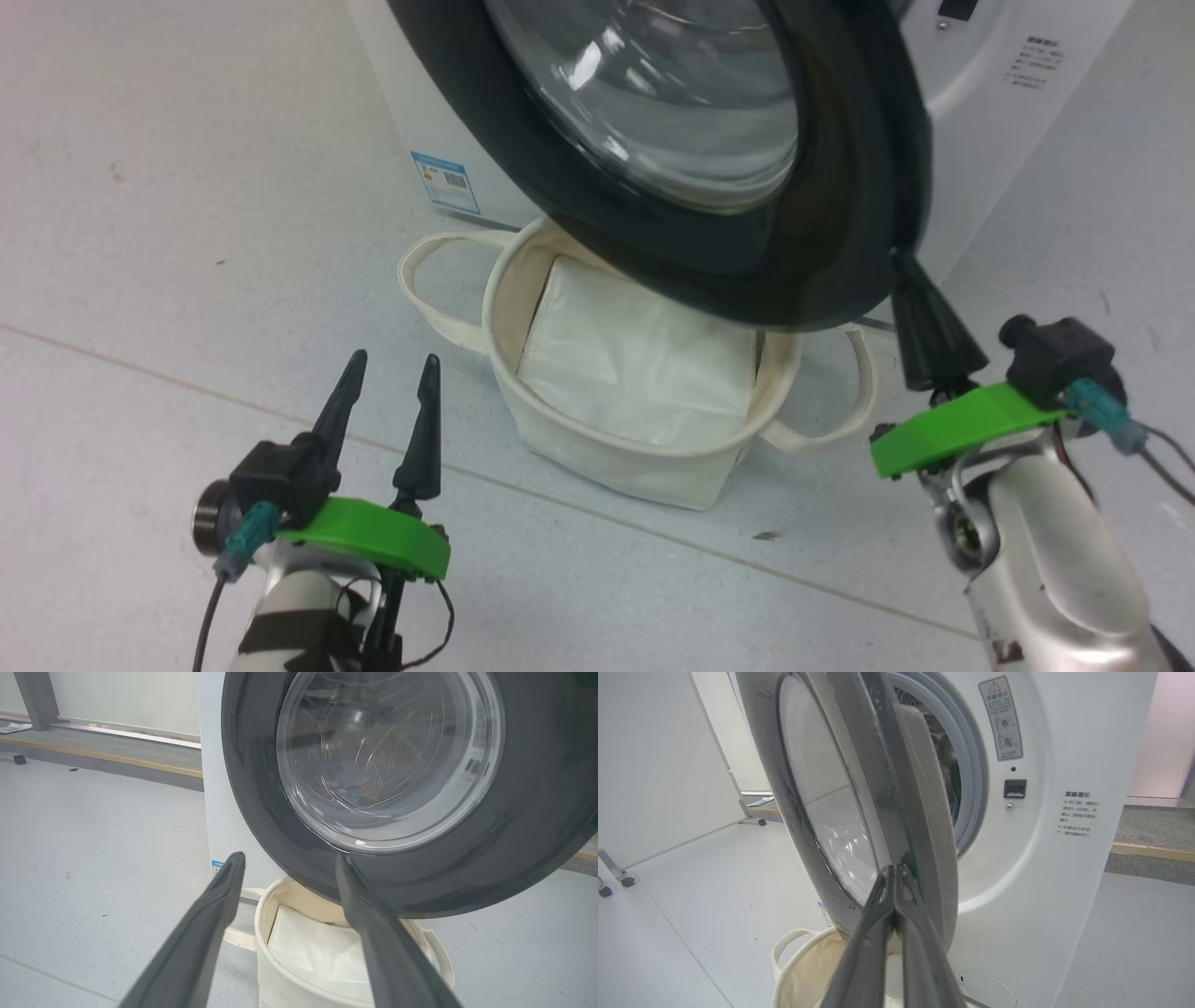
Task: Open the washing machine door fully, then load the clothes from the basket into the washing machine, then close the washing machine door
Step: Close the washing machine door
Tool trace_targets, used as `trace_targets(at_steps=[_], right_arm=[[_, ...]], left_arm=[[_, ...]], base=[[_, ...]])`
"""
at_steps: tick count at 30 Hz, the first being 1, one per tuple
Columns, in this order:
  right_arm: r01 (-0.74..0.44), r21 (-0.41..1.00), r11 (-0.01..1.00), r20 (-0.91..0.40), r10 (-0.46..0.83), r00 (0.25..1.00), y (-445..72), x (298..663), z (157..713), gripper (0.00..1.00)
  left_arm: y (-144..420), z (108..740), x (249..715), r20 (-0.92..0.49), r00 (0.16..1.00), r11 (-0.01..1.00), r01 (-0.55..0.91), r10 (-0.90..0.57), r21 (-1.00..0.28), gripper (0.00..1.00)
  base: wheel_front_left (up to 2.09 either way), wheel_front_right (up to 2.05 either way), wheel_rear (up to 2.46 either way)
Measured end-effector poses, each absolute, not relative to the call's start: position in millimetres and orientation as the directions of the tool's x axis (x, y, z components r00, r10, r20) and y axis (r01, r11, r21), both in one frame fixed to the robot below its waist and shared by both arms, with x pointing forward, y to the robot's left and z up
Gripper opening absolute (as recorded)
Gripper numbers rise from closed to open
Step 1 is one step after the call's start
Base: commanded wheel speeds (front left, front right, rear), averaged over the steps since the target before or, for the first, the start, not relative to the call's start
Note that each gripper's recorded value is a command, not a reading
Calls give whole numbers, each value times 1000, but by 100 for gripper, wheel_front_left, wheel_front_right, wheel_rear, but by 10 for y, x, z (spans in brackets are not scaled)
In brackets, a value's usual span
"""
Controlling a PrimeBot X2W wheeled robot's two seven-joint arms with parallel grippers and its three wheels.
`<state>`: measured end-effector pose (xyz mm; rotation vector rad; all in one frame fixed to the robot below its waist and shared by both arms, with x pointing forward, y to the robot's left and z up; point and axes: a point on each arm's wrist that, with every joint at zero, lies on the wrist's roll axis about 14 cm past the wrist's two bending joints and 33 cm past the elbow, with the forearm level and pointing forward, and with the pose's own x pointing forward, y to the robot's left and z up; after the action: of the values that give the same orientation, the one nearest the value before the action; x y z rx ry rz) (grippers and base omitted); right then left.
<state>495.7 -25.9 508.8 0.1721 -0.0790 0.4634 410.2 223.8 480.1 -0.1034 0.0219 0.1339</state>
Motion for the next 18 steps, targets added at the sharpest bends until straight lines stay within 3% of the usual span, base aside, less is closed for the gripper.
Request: trace_targets(at_steps=[18], right_arm=[[-350, 48, 935, 74, 347, 935, -610, 5769, 4946, 0]], left_arm=[[2242, 4655, 4306, -65, 989, 985, -141, 135, -99, 100]], base=[[0, 0, 0]])
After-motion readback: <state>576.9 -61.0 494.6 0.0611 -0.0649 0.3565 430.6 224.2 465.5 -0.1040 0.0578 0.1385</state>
